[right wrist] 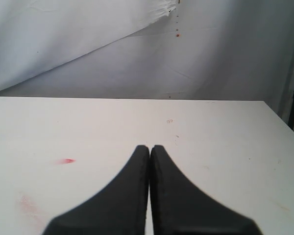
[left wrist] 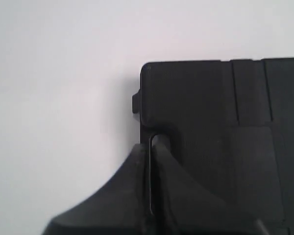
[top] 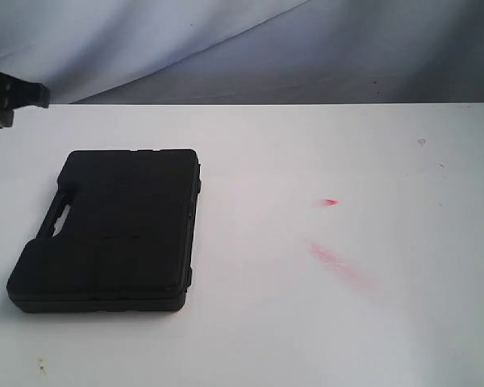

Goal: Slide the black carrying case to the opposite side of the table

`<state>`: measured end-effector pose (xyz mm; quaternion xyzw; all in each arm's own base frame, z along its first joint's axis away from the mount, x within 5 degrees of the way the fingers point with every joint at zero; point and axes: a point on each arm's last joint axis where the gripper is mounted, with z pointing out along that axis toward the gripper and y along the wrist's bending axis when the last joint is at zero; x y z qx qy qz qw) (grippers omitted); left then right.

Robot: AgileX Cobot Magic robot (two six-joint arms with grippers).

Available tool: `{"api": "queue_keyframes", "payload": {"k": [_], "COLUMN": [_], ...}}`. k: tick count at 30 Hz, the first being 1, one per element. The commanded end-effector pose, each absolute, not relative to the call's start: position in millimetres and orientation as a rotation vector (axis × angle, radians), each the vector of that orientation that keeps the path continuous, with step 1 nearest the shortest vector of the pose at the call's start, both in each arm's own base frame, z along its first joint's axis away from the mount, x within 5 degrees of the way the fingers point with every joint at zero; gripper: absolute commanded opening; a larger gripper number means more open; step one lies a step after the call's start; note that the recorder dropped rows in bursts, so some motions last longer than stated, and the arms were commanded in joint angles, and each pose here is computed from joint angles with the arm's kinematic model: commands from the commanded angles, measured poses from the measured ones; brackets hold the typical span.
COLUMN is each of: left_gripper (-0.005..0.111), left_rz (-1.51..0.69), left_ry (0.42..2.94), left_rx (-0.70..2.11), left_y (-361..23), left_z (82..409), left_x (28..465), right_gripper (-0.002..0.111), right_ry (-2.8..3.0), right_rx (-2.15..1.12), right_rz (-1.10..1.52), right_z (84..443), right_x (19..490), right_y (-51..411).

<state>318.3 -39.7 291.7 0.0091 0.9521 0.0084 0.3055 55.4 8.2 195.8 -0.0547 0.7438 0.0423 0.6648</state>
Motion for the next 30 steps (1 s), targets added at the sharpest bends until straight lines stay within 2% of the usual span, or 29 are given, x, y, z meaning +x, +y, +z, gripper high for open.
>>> {"api": "queue_keyframes", "payload": {"k": [1, 7, 14, 19, 22, 30], "left_gripper": [0.000, 0.000, 0.000, 0.000, 0.000, 0.000], "left_rz": [0.004, -0.017, -0.070, -0.011, -0.013, -0.222], "left_ry": [2.415, 2.288, 1.975, 1.818, 1.797, 1.853], "left_rx": [0.026, 0.034, 0.200, 0.322, 0.335, 0.271], "left_y": [-36.0, -31.7, -31.6, -28.7, -27.2, -30.3], "left_z": [325.4, 347.8, 360.5, 365.6, 364.7, 356.1], "left_x": [297.2, 265.3, 206.9, 171.2, 154.8, 110.2], "right_gripper": [0.000, 0.000, 0.000, 0.000, 0.000, 0.000], "right_ry": [1.680, 1.680, 1.680, 1.680, 1.680, 1.680], "right_rx": [-0.112, -0.112, -0.112, -0.112, -0.112, -0.112], "right_rz": [0.103, 0.103, 0.103, 0.103, 0.103, 0.103], "right_z": [195.1, 195.1, 195.1, 195.1, 195.1, 195.1], "right_x": [55.3, 55.3, 55.3, 55.3, 55.3, 55.3], "right_y": [8.2, 8.2, 8.2, 8.2, 8.2, 8.2]}}
